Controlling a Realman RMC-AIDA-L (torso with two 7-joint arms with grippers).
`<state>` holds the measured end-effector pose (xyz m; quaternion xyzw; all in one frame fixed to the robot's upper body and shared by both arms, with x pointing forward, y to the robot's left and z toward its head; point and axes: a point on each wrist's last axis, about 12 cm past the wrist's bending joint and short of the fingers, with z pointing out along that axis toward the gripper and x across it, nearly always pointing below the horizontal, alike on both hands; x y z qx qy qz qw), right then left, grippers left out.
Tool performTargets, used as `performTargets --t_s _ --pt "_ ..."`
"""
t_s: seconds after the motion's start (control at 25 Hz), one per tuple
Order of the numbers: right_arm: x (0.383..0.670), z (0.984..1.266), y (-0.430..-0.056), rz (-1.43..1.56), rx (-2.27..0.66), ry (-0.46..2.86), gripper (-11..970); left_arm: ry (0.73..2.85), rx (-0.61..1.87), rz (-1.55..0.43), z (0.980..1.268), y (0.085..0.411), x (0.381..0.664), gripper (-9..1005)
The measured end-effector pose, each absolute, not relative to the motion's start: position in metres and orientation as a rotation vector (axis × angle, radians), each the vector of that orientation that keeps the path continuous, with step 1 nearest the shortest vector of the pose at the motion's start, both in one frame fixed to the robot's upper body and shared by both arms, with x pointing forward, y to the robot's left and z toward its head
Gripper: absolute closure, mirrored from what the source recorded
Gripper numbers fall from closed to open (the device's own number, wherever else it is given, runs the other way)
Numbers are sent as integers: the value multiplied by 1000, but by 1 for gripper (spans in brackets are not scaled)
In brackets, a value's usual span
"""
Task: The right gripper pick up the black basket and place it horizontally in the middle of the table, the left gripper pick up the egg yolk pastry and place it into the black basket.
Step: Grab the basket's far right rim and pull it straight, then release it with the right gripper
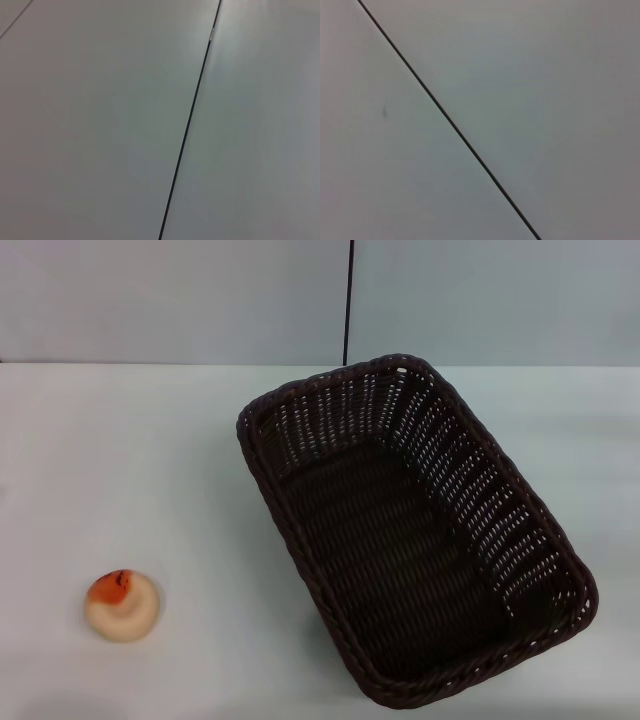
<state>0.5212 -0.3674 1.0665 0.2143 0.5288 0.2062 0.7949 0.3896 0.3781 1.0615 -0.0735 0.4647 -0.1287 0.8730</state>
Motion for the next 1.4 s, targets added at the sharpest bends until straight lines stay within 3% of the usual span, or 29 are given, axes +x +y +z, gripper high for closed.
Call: performTargets --t_s 0.92,1.24,1.4 --pt "536 1074 -350 344 140 1227 442 965 -166 -250 1060 375 392 184" --pt "556 1105 -355 524 -117 1346 440 974 -170 -244 1059 376 391 185" --pt "566 1133 -350 642 -331 1489 439 975 -171 -245 1059 375 391 185"
